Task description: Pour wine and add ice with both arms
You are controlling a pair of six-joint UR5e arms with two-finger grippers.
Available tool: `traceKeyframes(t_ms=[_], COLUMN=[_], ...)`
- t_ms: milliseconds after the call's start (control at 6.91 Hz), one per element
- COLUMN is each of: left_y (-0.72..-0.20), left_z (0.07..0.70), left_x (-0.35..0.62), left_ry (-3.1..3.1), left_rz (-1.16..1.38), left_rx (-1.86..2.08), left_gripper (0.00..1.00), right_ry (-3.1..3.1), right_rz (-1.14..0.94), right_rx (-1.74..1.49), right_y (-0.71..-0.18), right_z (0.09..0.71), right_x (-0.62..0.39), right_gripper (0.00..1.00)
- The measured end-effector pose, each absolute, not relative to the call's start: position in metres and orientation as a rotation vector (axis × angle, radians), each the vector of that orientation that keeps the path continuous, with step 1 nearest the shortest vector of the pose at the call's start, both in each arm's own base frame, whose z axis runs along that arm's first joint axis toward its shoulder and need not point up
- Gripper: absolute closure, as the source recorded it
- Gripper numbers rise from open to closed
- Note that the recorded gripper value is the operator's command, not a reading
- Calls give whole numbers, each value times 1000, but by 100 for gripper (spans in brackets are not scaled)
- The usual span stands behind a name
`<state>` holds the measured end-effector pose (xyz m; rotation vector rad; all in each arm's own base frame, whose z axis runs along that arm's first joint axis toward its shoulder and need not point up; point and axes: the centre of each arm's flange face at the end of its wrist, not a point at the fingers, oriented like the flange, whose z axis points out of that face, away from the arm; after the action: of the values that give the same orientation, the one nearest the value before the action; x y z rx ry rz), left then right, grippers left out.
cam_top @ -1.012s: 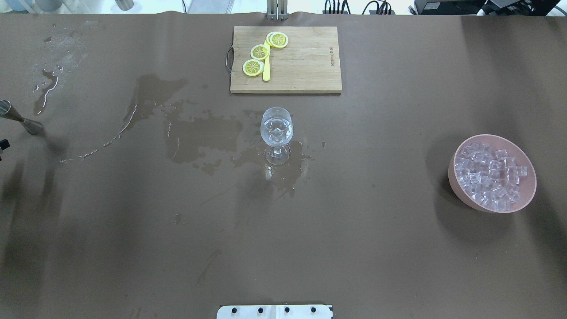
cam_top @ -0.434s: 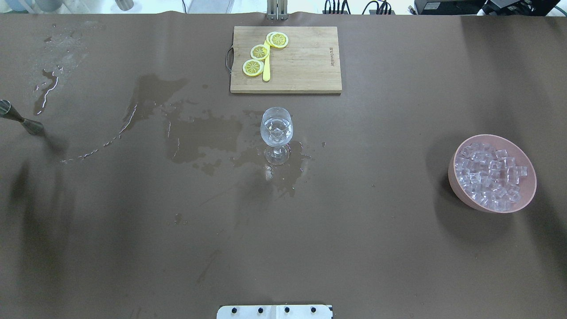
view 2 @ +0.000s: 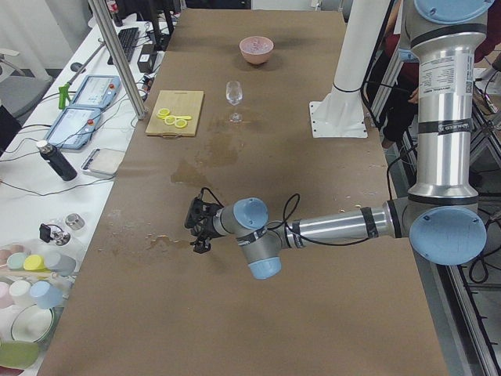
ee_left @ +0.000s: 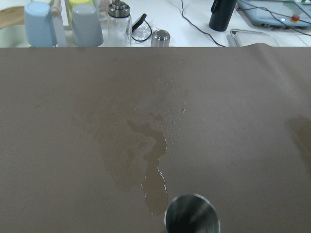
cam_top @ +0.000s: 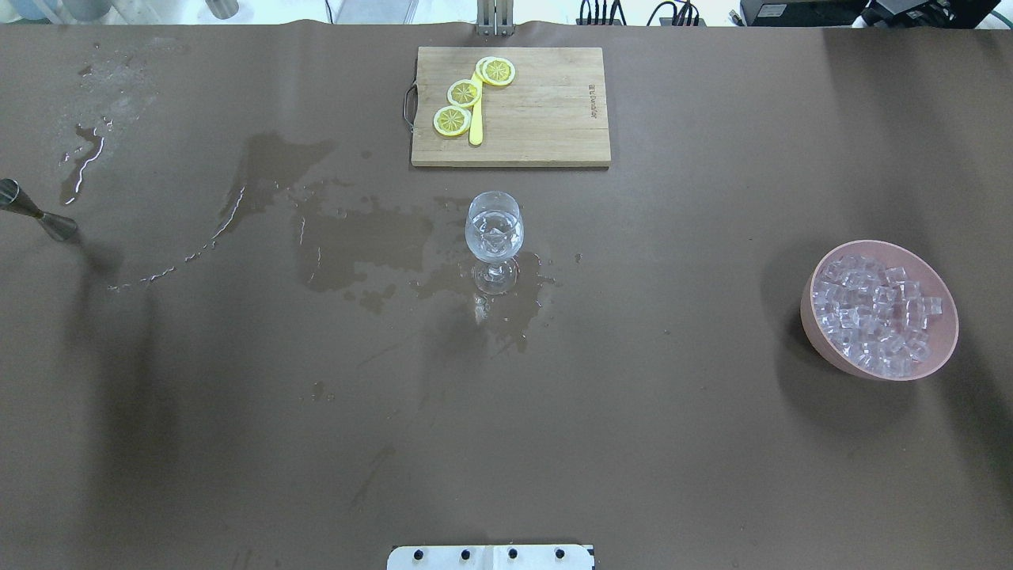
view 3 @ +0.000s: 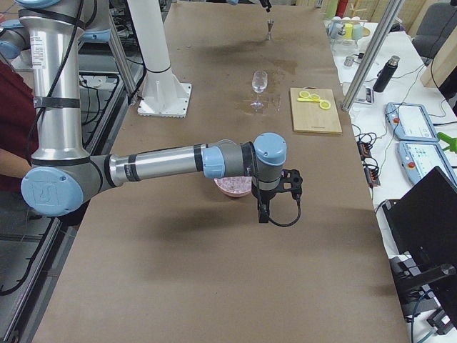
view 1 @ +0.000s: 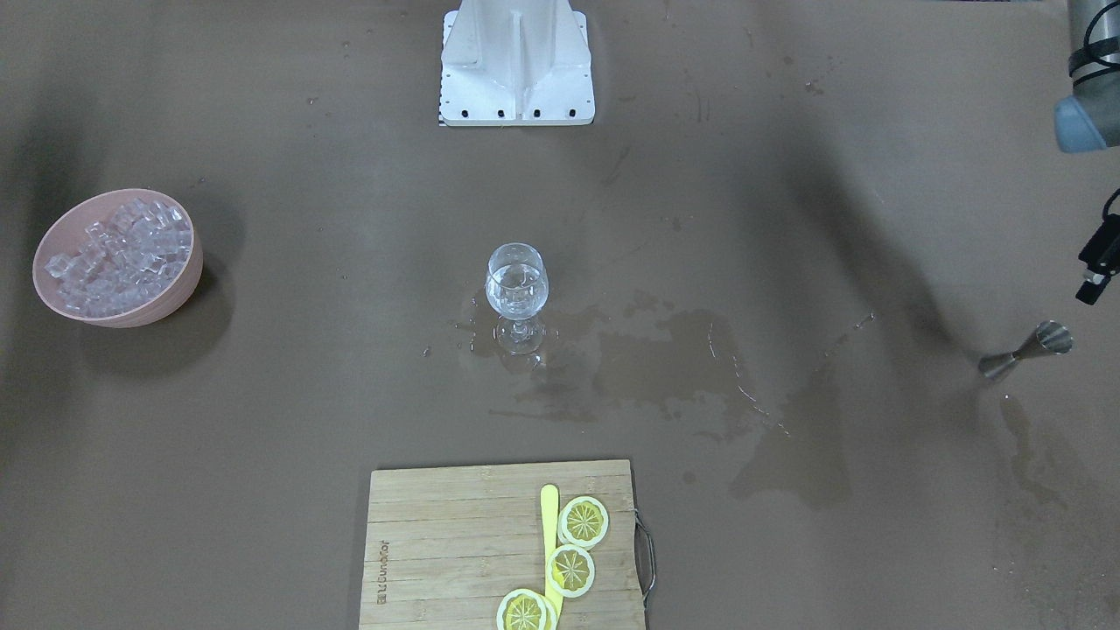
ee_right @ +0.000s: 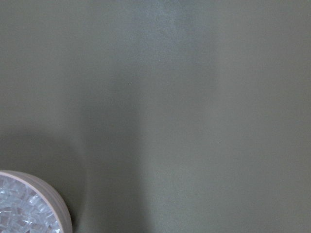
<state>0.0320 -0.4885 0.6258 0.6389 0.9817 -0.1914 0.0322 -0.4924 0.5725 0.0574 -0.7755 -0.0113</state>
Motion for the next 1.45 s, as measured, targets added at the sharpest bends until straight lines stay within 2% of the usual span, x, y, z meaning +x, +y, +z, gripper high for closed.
traceKeyframes(t_ms=[578,868,1446], left_y=[-512,-507,-507], left_z=[576,580,605], left_x=[-48,-86,-85], left_ry=[991,979,918], left_rz=[-154,-145,-150], left_rx=[480,427,289], left_gripper=[2,2,2], right_ry=[-779,-785,-799], right_rz=[-11,-2,36], right_rx=[60,66,51], right_y=[-493,-493,-491], right_z=[571,568,570], right_x=[32,36,46], right_gripper=[0,0,0])
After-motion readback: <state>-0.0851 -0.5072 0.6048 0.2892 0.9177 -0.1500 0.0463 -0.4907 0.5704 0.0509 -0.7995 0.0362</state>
